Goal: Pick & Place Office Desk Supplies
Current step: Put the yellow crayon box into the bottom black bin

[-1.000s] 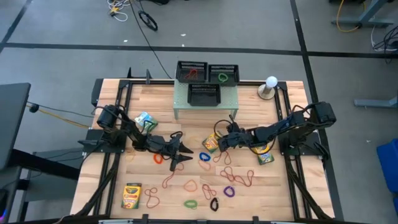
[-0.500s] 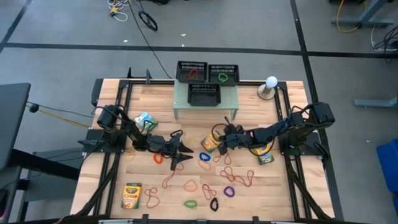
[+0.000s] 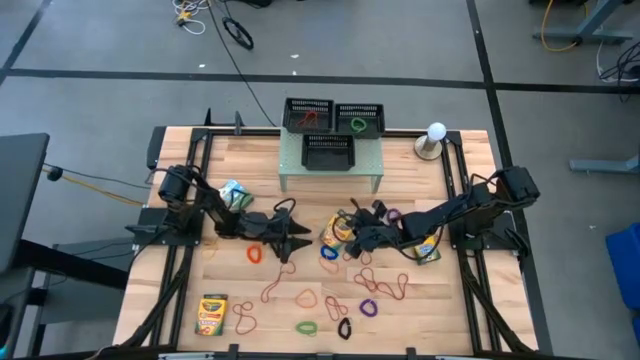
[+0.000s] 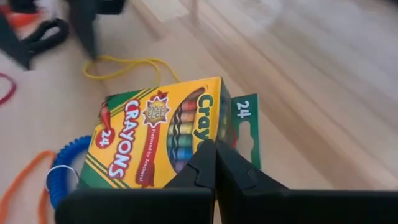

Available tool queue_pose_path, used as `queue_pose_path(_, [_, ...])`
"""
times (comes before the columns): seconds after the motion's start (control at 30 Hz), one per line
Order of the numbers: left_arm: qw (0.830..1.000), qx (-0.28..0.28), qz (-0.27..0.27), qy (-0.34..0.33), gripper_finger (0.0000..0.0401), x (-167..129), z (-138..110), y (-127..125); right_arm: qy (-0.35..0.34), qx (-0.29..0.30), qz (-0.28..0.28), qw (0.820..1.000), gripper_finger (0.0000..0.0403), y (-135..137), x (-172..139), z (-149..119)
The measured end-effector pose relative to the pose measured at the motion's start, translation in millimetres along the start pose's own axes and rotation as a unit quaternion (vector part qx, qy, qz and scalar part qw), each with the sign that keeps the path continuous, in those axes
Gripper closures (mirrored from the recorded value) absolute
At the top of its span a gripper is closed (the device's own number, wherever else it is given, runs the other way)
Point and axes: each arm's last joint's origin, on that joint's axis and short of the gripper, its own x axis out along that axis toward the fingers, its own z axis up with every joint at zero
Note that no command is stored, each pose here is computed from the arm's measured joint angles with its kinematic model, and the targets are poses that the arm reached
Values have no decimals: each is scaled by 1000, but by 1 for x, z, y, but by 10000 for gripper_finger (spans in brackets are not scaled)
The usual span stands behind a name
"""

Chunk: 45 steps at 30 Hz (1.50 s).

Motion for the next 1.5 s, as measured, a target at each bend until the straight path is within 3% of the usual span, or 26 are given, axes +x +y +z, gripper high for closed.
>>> queue_pose_path(0.27, [999, 22, 29, 8, 92, 21, 11, 5, -42, -80, -20, 996, 402, 13, -9, 8])
queue_pose_path(0.53, [996, 74, 32, 33, 88, 44, 25, 8, -68, -130, -28, 989, 403, 23, -17, 10])
queue_pose_path(0.73, [994, 98, -23, 50, 125, 46, 26, 5, -80, -143, -35, 986, 403, 28, -22, 8])
queue_pose_path(1.07, [992, 117, -26, 50, 280, 46, 26, 5, -110, -137, -27, 984, 400, 39, -32, 5])
queue_pose_path(1.27, [991, 119, -33, 50, 285, 46, 28, 7, -134, -113, -10, 984, 357, 46, -37, 7])
queue_pose_path(1.5, [989, 135, -41, 37, 279, 45, 33, 4, -152, -57, -20, 986, 275, 45, -39, 11])
